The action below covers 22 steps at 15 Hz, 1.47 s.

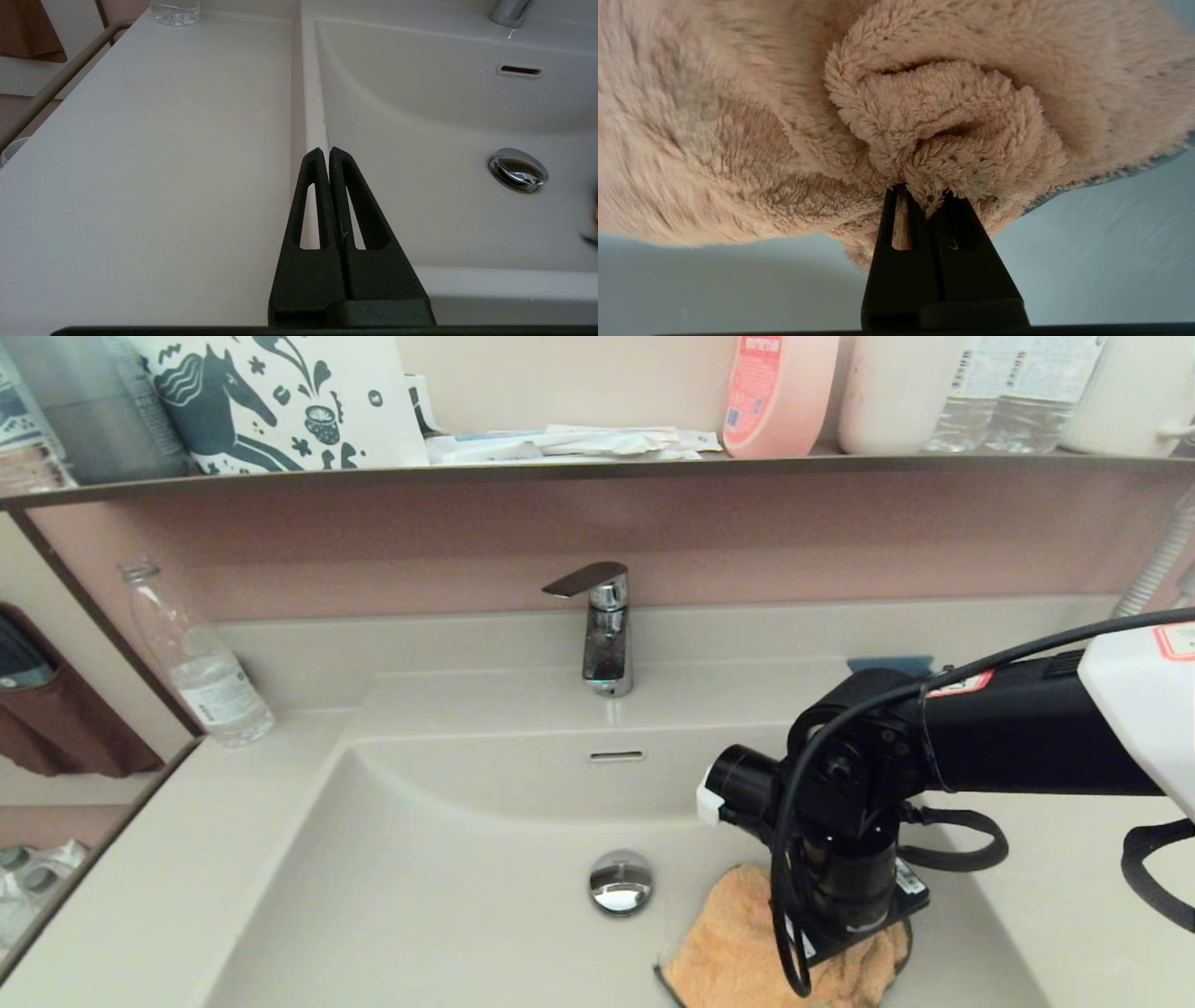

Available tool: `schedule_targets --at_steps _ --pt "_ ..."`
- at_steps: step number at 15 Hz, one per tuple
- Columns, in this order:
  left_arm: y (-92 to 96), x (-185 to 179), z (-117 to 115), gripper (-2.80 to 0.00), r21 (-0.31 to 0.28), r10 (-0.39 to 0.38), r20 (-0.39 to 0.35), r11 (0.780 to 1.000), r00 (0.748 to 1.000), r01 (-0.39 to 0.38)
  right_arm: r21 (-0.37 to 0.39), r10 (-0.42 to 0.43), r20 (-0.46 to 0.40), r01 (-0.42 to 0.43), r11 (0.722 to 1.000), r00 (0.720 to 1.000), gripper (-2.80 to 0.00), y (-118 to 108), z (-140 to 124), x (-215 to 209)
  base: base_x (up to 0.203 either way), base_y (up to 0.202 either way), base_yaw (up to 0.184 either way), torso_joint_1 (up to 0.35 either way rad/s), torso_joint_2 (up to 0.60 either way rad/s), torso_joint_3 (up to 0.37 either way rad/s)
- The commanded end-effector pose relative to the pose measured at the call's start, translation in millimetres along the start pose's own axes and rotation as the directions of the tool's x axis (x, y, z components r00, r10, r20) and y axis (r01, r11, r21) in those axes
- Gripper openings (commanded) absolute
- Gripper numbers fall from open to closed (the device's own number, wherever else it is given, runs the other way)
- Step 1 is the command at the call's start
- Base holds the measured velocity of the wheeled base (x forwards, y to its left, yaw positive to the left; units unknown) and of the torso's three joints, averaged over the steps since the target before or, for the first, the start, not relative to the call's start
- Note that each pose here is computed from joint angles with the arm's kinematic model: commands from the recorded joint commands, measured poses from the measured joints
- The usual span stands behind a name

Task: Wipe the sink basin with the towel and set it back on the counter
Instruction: Wipe the sink

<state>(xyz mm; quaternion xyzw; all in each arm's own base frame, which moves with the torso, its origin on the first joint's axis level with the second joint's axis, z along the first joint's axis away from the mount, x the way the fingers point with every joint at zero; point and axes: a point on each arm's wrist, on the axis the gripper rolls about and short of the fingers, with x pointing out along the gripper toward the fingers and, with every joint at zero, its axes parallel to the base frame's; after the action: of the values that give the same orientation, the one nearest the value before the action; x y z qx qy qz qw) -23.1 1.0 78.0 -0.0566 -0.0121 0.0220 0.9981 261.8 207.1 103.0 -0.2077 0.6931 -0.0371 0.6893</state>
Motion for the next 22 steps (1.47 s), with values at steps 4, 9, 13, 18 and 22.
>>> schedule_targets --at_steps 4,9,13,18,22 --pt "0.0 0 0 -2.80 -0.002 0.001 0.000 1.000 1.000 -0.001 -0.085 0.106 0.013 -0.105 0.991 0.994 -2.80 57 -13 2 0.000 0.000 0.000 0.000 0.00 0.000" --pt "0.0 0 0 -2.80 -0.001 0.001 -0.001 1.000 1.000 -0.001 -0.158 0.310 0.177 -0.284 0.946 0.934 -2.80 134 -3 -13 0.000 0.000 0.000 0.000 0.00 0.000" --pt "0.0 0 0 -2.80 -0.001 0.001 -0.001 1.000 1.000 -0.001 -0.165 0.446 0.281 -0.415 0.895 0.850 -2.80 176 26 -26 0.000 0.000 0.000 0.000 0.00 0.000" --pt "0.0 0 0 -2.80 -0.001 0.001 0.000 1.000 1.000 -0.001 -0.187 0.547 0.509 -0.535 0.824 0.665 -2.80 201 53 -28 0.000 0.000 0.000 0.000 0.00 0.000" --pt "0.0 0 0 -2.80 -0.001 0.001 0.000 1.000 1.000 -0.001 -0.082 0.374 0.668 -0.436 0.896 0.644 -2.80 183 88 -8 0.000 0.000 0.000 0.000 0.00 0.000"
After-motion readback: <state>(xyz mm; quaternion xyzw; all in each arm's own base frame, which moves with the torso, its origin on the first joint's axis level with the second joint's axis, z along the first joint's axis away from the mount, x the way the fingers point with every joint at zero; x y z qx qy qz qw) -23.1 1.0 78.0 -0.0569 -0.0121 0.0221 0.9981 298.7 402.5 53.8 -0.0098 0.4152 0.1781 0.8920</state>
